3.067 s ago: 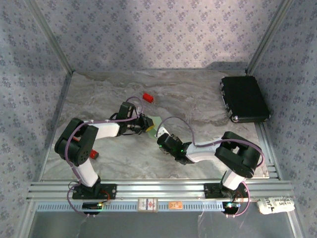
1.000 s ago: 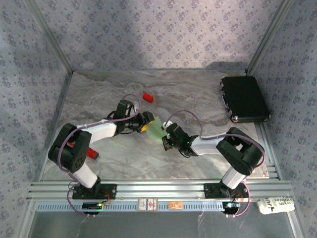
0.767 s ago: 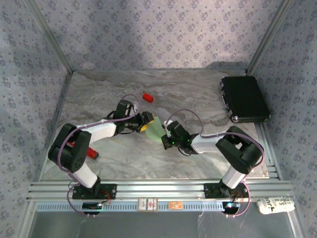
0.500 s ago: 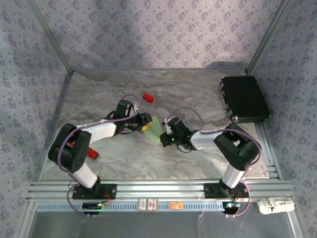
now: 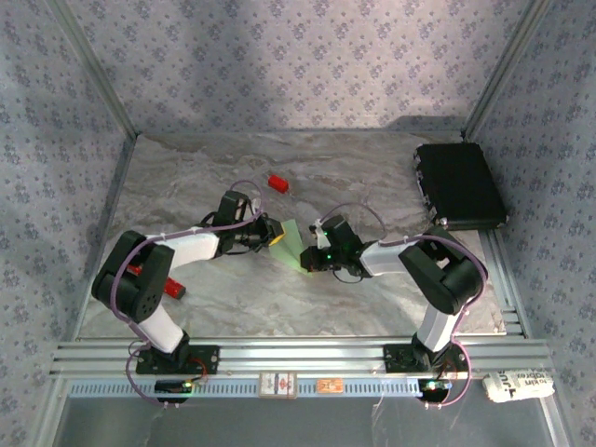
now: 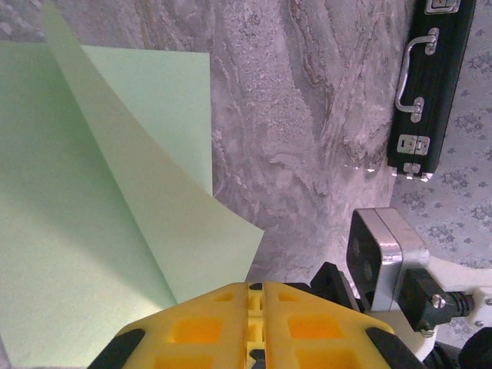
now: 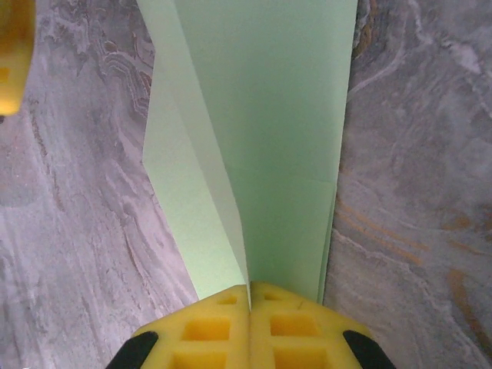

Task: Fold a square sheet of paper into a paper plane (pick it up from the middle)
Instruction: Fourth fold the wing at the center of the table.

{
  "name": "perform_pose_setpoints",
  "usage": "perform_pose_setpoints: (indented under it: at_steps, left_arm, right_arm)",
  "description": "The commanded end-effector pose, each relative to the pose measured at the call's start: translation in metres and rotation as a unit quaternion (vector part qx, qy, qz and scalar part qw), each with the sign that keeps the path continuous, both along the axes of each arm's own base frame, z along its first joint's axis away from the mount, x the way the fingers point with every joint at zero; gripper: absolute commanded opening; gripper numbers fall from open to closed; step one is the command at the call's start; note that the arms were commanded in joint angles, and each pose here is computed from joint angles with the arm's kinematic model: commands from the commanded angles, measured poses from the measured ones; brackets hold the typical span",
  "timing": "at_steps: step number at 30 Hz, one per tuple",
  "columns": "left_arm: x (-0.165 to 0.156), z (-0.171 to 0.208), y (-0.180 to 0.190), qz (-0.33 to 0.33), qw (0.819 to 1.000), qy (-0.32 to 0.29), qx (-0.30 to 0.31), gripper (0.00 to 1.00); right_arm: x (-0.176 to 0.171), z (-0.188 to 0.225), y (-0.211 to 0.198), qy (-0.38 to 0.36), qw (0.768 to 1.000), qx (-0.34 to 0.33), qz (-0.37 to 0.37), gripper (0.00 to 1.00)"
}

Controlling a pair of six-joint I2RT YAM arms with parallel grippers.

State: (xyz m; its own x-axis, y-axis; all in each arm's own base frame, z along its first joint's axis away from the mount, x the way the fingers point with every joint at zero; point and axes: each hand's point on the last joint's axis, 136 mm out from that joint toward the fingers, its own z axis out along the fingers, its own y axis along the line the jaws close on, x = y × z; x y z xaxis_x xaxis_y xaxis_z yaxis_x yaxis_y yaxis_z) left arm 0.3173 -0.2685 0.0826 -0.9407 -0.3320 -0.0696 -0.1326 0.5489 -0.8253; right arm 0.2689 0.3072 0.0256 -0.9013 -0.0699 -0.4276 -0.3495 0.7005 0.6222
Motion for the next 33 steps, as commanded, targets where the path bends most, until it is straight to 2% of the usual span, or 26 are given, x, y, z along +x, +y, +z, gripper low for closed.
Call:
perform_pose_setpoints:
  at_steps: [1, 13, 23, 33]
  left_arm:
    - [-0.002, 0.001, -0.009, -0.015, 1.000, -0.001, -0.018, 0.12]
    - [0.002, -0.012, -0.028, -0.017, 1.000, 0.001, -0.024, 0.10]
    - [0.011, -0.035, -0.020, 0.011, 1.000, 0.004, 0.011, 0.09]
    - [0.015, -0.045, -0.019, 0.015, 1.000, 0.012, 0.017, 0.09]
  right_arm:
    - [-0.006, -0.005, 0.001, 0.036, 0.999, 0.024, -0.006, 0.04]
    - [-0.006, -0.011, -0.001, 0.073, 0.997, 0.039, -0.007, 0.05]
    - [-0.006, -0.015, -0.001, 0.103, 0.994, 0.036, -0.005, 0.06]
    - [-0.005, -0.019, -0.006, 0.118, 0.992, 0.031, -0.013, 0.06]
